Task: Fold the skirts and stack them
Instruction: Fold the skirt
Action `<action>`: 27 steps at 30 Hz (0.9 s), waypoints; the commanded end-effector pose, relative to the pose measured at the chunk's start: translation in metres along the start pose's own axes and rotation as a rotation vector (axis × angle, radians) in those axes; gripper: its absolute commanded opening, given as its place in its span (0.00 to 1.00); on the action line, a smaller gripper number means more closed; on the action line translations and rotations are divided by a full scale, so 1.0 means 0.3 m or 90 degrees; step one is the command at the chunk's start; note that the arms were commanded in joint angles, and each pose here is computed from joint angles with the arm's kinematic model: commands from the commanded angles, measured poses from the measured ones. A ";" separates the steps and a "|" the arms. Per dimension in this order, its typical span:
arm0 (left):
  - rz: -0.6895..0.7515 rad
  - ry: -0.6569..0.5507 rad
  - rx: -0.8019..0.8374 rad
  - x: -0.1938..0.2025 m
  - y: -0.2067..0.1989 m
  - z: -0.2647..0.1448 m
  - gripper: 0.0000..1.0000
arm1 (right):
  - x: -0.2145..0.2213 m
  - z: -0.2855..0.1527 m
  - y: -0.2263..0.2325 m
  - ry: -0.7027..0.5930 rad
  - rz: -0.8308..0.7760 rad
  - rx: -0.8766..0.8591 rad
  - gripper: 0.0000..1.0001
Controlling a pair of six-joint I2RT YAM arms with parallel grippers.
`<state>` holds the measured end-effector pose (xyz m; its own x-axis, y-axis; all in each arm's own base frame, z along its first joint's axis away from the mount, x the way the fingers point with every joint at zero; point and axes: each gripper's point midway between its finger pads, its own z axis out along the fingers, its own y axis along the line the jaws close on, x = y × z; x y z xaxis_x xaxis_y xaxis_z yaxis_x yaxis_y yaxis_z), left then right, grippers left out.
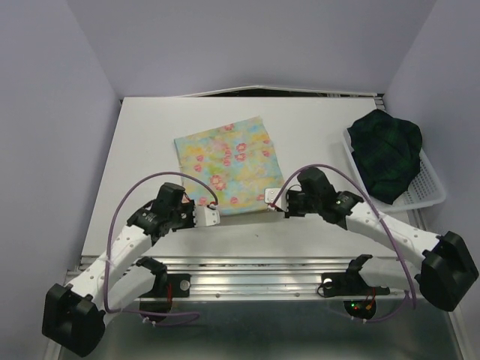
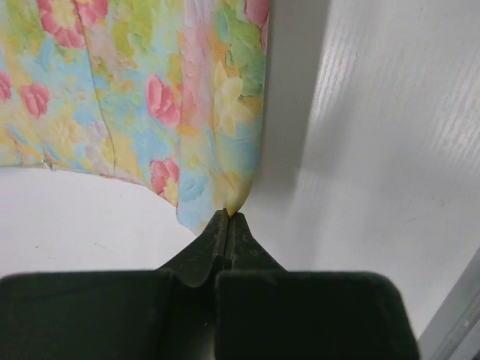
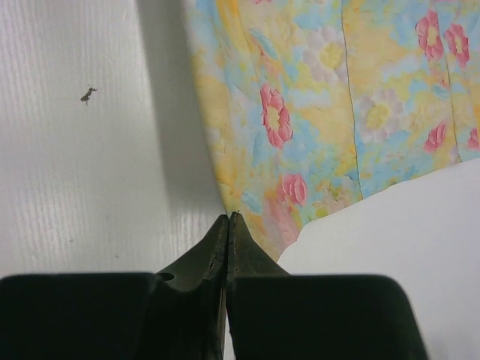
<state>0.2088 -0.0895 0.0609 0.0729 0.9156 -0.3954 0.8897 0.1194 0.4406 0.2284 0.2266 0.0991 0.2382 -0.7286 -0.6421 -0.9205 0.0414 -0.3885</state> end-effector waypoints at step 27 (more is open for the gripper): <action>-0.246 -0.168 -0.127 -0.275 0.217 -0.349 0.00 | -0.341 -0.290 -0.345 -0.050 0.113 0.183 0.01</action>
<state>0.1873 -0.1116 0.2127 -0.0086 0.7070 -0.7072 0.8135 0.4163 0.4062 0.2350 0.2317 0.2457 0.0590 -0.6316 -0.7731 -0.8964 0.3073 -0.3194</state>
